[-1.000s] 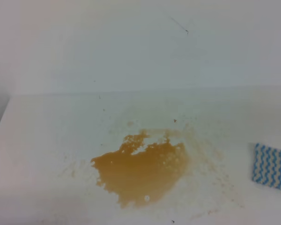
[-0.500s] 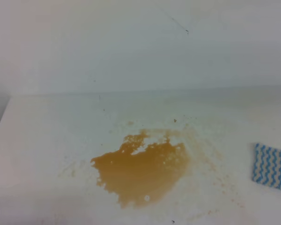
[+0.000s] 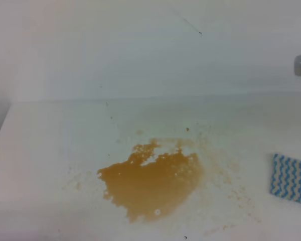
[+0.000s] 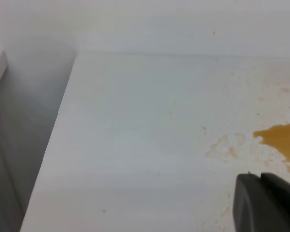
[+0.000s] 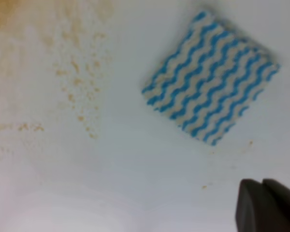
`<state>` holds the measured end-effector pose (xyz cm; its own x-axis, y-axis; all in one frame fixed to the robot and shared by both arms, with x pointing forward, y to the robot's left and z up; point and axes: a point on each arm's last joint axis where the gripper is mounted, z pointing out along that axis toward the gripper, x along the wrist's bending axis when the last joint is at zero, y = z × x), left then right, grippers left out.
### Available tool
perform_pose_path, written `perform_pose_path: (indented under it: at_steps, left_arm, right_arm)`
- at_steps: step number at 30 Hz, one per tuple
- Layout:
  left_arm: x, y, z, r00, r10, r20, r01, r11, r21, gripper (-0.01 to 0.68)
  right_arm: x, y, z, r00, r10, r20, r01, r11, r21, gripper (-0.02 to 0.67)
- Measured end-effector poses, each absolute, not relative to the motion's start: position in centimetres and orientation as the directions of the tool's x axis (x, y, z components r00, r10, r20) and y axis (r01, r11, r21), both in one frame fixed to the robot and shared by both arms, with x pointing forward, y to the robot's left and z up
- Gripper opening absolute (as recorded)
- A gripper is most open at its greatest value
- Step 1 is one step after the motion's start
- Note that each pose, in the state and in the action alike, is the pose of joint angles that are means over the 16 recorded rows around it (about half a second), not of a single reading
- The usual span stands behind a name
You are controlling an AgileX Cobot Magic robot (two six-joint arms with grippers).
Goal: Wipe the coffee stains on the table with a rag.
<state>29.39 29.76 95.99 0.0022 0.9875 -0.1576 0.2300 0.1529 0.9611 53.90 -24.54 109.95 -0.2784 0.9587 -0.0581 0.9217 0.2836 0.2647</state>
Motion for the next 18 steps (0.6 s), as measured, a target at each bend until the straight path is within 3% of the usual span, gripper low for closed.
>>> perform_pose_path:
  at_steps: [10,14,18]
  left_arm:
    - [29.4,29.8,96.0,0.002,0.988,-0.157,0.230,0.152,0.961,-0.004]
    - [29.4,29.8,96.0,0.002,0.988,-0.156,0.230,0.152,0.961,-0.004]
    - [29.4,29.8,96.0,0.002,0.988,-0.155,0.228,0.151,0.962,-0.004]
  right_arm:
    - [56.9,-23.2,102.7,-0.206,0.978,-0.023,0.975,0.207,0.079,0.333]
    - [57.1,-23.2,100.1,-0.148,0.989,-0.025,0.988,0.149,0.051,0.429]
    - [57.1,-23.3,97.8,-0.096,0.995,-0.037,0.994,0.098,0.053,0.473]
